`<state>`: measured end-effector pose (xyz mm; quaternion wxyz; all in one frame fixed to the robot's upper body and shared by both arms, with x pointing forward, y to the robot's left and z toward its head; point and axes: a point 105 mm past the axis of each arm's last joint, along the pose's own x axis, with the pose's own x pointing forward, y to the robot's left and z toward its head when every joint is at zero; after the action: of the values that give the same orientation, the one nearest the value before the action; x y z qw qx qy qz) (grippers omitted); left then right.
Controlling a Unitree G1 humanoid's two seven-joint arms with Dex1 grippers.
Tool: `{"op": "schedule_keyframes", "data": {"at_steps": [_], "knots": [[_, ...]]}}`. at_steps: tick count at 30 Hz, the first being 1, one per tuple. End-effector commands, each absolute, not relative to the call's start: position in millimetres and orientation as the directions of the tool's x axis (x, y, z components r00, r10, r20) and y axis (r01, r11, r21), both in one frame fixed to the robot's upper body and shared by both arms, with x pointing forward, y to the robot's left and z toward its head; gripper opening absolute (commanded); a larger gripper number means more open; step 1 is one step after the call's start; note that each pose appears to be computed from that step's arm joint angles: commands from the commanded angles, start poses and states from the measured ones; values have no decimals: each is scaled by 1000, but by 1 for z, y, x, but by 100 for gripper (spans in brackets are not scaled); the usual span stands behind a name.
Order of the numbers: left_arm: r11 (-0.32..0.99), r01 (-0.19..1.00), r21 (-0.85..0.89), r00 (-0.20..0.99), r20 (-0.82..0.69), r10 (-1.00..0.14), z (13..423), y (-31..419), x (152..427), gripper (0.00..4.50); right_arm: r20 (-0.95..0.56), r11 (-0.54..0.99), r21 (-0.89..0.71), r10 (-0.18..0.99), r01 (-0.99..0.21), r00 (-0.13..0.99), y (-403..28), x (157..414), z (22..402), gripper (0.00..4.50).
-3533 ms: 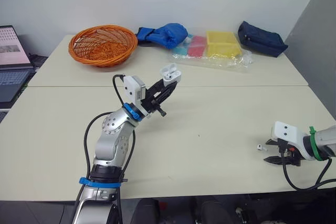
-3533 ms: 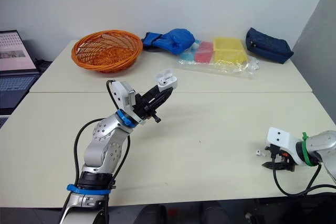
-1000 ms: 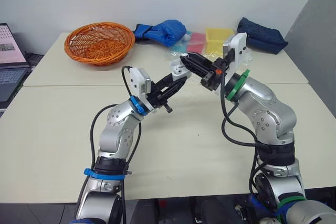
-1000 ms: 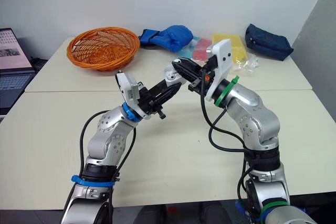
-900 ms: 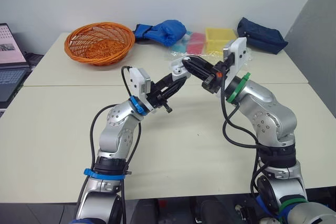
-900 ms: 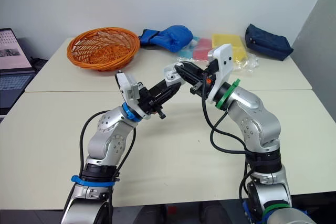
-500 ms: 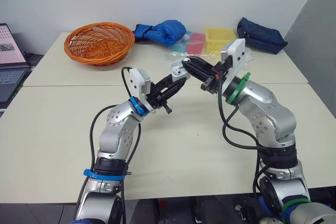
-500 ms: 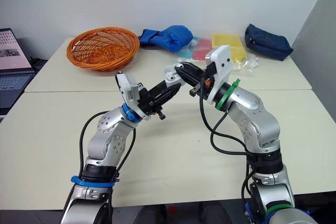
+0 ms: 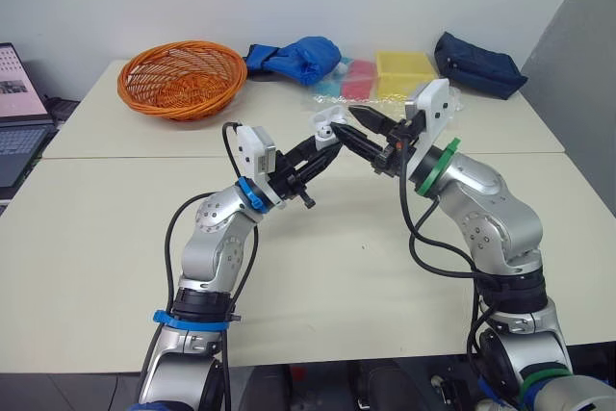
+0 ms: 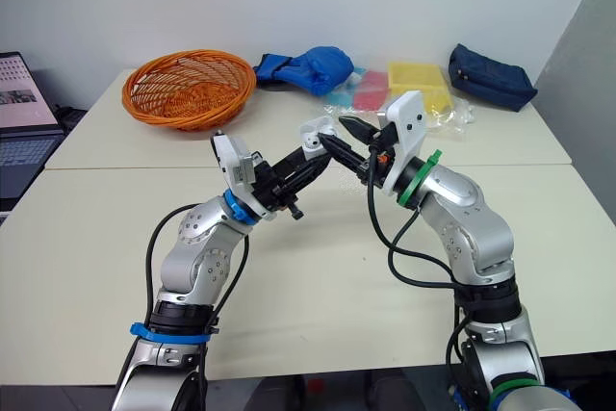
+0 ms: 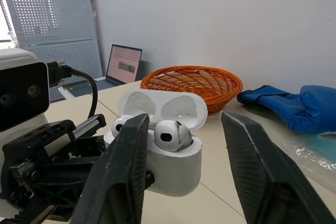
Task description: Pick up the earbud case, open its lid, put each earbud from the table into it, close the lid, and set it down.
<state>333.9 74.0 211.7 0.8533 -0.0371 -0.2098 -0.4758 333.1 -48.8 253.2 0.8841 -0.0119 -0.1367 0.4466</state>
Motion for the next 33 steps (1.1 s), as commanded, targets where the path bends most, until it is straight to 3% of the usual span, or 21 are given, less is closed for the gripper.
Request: {"op": "schedule_keyframes", "data": {"at_steps": [1,6,11,15,18,21,25,28,33], "knots": [[536,826,172,423,439,-793,225,72,329,75,270,599,-174,792,-782,547,-51,328,266,209],[541,825,165,431,437,-790,224,73,331,75,326,561,-148,805,-815,495,-54,318,278,209],[540,825,168,433,428,-793,223,74,332,75,399,486,-114,821,-867,408,-64,299,319,209],[539,825,168,433,425,-795,223,75,333,75,379,499,-106,820,-860,429,-73,301,331,209],[510,843,171,410,409,-815,220,72,330,75,267,568,-100,806,-817,528,-86,323,320,209],[434,885,170,347,383,-856,217,64,322,75,176,612,-82,786,-786,593,-96,350,306,155],[394,898,198,306,364,-880,216,60,319,75,86,645,-72,764,-761,639,-93,367,294,13],[377,902,208,289,356,-889,216,59,317,75,8,645,-65,763,-761,646,-89,373,283,2],[365,905,220,278,345,-897,213,57,316,75,-26,555,-77,829,-828,558,-65,361,282,2]]}}
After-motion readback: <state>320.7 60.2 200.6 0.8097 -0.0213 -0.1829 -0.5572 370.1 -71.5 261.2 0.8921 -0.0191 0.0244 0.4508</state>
